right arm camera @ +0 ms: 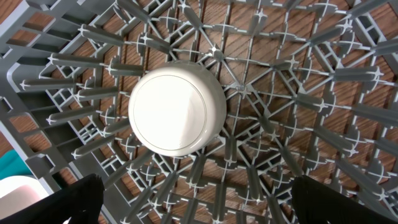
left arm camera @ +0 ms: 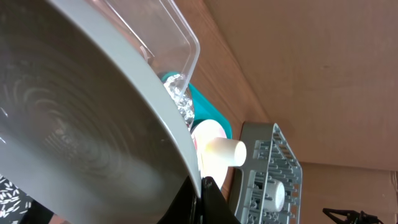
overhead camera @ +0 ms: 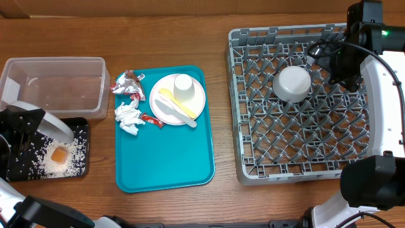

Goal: Sort waste into correct bins and load items into the dishwasher rack
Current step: 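Tilt the plate with the left gripper to drop the orange piece onto the black tray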

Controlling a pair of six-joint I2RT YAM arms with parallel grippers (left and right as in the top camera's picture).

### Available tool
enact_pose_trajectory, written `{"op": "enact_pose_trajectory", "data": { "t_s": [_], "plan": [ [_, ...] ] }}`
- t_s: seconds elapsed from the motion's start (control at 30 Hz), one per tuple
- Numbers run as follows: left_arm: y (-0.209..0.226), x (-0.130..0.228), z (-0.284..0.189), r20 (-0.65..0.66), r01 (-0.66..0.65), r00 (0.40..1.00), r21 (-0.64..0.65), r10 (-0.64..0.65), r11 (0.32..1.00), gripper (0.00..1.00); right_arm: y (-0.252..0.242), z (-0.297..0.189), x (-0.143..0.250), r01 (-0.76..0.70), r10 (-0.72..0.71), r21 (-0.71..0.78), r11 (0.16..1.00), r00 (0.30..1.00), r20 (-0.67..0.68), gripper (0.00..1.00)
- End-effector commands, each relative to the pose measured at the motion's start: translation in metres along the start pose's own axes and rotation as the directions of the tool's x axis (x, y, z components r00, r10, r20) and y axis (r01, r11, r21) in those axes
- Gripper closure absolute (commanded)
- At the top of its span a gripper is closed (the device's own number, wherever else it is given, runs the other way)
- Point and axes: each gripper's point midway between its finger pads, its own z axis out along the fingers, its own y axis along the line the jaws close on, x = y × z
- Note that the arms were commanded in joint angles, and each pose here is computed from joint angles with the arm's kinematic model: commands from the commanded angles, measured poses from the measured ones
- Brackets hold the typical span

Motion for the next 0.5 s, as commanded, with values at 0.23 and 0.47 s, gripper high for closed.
{"op": "enact_pose_trajectory", "data": {
  "t_s": [0.23, 0.47],
  "plan": [
    [-0.016, 0.003, -0.002, -0.003, 0.039, 0.999, 0.08, -0.039, 0.996, 0.96, 0.001, -0.004, -0.001, -0.005, 0.005, -0.011, 1.0, 1.0, 0.009, 0.0],
    [-0.05, 0.016, -0.025, 0.048, -0.018, 0.999, 0.051, 0.015, 0.999, 0.96, 0.001, -0.004, -0.001, -0.005, 0.005, -0.01, 1.0, 1.0, 0.009, 0.0]
  ]
}}
